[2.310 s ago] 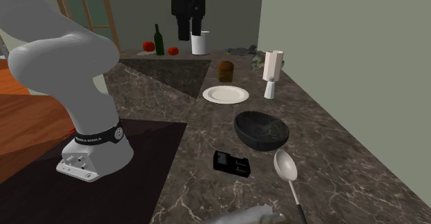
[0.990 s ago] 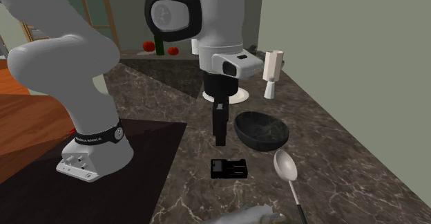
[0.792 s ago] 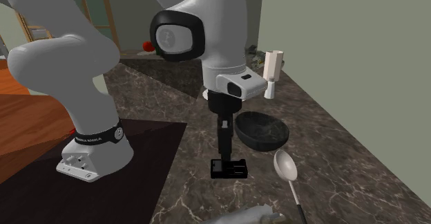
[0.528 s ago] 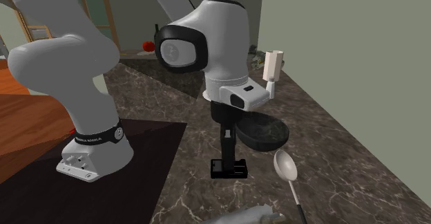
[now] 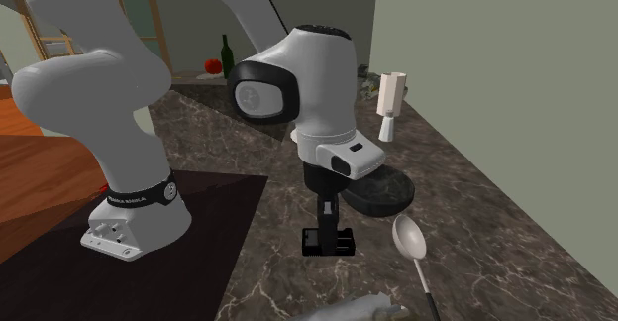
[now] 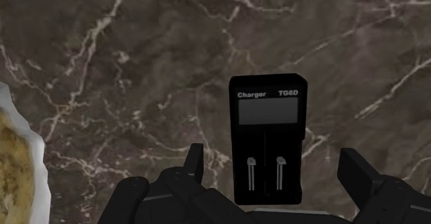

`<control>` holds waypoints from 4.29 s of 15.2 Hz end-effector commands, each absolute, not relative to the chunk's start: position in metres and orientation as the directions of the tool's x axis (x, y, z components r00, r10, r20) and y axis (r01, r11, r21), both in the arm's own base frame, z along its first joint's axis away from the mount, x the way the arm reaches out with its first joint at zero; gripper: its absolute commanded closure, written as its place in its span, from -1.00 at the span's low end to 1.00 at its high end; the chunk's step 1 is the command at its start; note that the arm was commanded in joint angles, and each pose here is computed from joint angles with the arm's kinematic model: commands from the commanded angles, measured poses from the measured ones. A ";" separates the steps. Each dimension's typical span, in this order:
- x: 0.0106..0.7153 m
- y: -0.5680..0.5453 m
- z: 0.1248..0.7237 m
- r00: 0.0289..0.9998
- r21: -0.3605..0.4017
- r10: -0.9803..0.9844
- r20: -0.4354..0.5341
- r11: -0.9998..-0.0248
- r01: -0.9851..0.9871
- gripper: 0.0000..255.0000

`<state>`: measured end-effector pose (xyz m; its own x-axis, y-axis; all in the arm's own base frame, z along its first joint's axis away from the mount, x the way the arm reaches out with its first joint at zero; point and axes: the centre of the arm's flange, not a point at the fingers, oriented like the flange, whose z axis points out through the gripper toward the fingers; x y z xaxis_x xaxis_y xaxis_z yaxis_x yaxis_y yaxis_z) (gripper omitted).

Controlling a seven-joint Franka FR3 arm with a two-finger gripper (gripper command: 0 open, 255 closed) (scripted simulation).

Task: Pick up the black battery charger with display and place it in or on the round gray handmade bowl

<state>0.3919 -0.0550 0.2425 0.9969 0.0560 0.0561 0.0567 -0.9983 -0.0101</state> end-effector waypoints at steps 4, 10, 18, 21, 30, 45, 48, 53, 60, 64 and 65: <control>0.392 -0.055 0.242 0.997 -0.010 0.056 0.056 -0.998 0.057 -1.00; 0.392 -0.055 0.242 0.997 -0.010 0.056 0.056 -0.998 0.057 1.00; 0.376 -0.048 0.265 0.998 -0.040 0.049 0.030 -0.998 0.051 -1.00; 0.377 -0.047 0.249 0.998 -0.040 0.049 0.030 -0.998 0.051 -1.00; 0.377 -0.046 0.225 0.998 -0.040 0.049 0.030 -0.998 0.051 -1.00; 0.377 -0.046 0.235 0.998 -0.040 0.049 0.030 -0.998 0.051 1.00; 0.377 -0.046 0.251 0.998 -0.040 0.049 0.030 -0.998 0.051 1.00; 0.377 -0.046 0.277 0.998 -0.040 0.049 0.030 -0.998 0.051 1.00; 0.377 -0.046 0.314 0.998 -0.040 0.049 0.030 -0.998 0.051 1.00; 0.377 -0.046 0.335 0.998 -0.040 0.049 0.030 -0.998 0.051 1.00; 0.377 -0.046 0.341 0.998 -0.040 0.049 0.030 -0.998 0.051 1.00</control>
<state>0.3774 -0.0451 0.3359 0.9983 0.0494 0.0310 0.0507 -0.9979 -0.0402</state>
